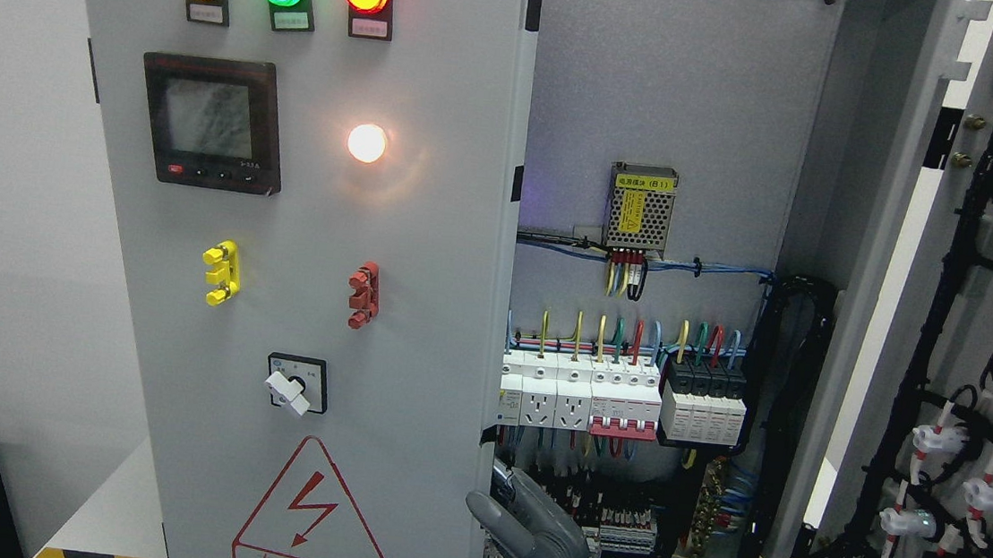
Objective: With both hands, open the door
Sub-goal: 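Push the inner edge of the button-covered door outward with the right hand, then keep pushing the door with the right hand until it swings wide open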
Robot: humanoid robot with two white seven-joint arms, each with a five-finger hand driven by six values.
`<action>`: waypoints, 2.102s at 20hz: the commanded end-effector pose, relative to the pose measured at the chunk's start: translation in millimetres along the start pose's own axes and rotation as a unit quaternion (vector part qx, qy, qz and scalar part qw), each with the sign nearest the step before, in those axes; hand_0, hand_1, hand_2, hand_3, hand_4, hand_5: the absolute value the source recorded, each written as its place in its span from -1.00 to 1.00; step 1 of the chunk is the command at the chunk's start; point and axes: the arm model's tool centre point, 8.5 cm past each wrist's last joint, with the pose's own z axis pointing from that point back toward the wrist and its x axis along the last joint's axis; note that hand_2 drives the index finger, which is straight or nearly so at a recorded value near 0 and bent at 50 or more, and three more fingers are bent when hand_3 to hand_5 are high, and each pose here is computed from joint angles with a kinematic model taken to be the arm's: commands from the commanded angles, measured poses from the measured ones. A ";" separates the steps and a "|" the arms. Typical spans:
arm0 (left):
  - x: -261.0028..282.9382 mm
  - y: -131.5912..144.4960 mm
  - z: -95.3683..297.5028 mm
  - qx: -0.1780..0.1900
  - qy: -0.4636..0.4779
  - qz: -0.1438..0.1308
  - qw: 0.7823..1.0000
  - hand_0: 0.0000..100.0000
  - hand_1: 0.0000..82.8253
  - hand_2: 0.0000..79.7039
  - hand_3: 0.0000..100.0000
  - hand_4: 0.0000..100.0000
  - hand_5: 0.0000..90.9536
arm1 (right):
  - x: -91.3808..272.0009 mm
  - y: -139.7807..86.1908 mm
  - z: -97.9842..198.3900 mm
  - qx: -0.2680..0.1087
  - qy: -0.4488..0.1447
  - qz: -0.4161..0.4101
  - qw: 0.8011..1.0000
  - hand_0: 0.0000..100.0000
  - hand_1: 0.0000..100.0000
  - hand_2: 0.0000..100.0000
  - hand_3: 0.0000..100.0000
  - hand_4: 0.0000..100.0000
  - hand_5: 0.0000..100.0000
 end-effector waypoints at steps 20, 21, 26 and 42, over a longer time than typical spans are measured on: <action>-1.6 -21.1 -5.1 -0.017 0.001 0.003 1.000 -0.76 -0.06 -1.00 -1.00 -1.00 -1.00 | 4.5 61.0 -6.6 0.113 -0.027 -0.021 0.993 -0.76 -0.22 -1.00 -1.00 -1.00 -1.00; -1.6 -21.1 -5.1 -0.017 0.001 0.003 1.000 -0.76 -0.06 -1.00 -1.00 -1.00 -1.00 | 4.7 63.9 -6.9 0.117 -0.028 -0.022 0.993 -0.76 -0.22 -1.00 -1.00 -1.00 -1.00; -1.5 -21.1 -5.1 -0.017 0.001 0.003 1.000 -0.76 -0.06 -1.00 -1.00 -1.00 -1.00 | 6.1 75.5 -6.7 0.131 -0.032 -0.022 0.991 -0.76 -0.22 -1.00 -1.00 -1.00 -1.00; -1.5 -21.1 -5.1 -0.017 0.001 0.003 1.000 -0.76 -0.06 -1.00 -1.00 -1.00 -1.00 | 13.7 121.7 -7.2 0.190 -0.055 -0.054 0.979 -0.76 -0.22 -1.00 -1.00 -1.00 -1.00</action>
